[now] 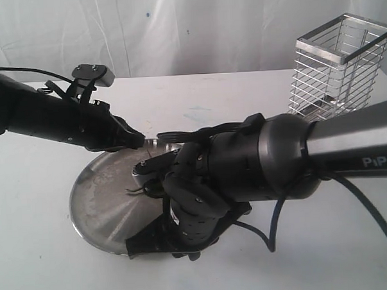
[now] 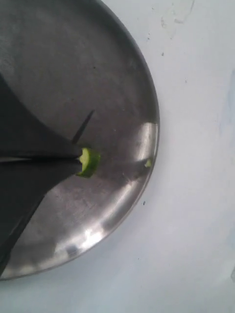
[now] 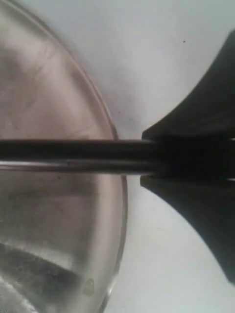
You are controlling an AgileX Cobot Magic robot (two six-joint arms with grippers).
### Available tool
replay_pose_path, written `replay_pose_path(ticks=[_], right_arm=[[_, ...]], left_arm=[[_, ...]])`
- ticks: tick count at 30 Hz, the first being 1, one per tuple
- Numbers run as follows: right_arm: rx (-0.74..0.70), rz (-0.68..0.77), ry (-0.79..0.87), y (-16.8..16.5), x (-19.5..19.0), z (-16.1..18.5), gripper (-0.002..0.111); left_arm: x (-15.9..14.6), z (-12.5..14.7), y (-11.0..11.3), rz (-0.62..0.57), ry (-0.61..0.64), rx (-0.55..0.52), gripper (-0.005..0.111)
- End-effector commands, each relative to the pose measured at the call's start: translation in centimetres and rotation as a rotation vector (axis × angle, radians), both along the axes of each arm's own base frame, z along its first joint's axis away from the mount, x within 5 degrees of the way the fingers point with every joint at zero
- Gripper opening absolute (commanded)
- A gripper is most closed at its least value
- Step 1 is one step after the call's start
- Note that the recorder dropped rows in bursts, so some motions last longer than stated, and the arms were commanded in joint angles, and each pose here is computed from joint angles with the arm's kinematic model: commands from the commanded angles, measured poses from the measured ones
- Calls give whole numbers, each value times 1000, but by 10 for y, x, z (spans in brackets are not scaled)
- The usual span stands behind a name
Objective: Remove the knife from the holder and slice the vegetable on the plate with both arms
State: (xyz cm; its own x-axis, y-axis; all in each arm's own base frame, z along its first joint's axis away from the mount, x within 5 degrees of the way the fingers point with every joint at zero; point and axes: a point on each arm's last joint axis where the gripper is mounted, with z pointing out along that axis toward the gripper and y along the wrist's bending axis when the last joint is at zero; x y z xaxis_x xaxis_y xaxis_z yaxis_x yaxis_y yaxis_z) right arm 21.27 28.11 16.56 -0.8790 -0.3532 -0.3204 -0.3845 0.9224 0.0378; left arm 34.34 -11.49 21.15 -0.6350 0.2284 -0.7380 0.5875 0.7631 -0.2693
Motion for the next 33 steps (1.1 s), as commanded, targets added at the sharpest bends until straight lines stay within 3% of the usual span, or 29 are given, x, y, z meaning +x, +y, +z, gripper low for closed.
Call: replay_pose_path(ticks=[1,7,24,33], right_arm=[[20,-10,9,0,0,0,0],[24,-9,7,1,1,0,0],[-5,-15,35,2,1,-14,0],[-8,-15,38,2,1,-16,0]], left_arm=[[-2,11,-10,-111,-94,-78,0],[0,11,-11,-105,-105,-101,0],[9,-40,-14,-116,18,-75,0],[14,-44,-12,-78,5,-68,0]])
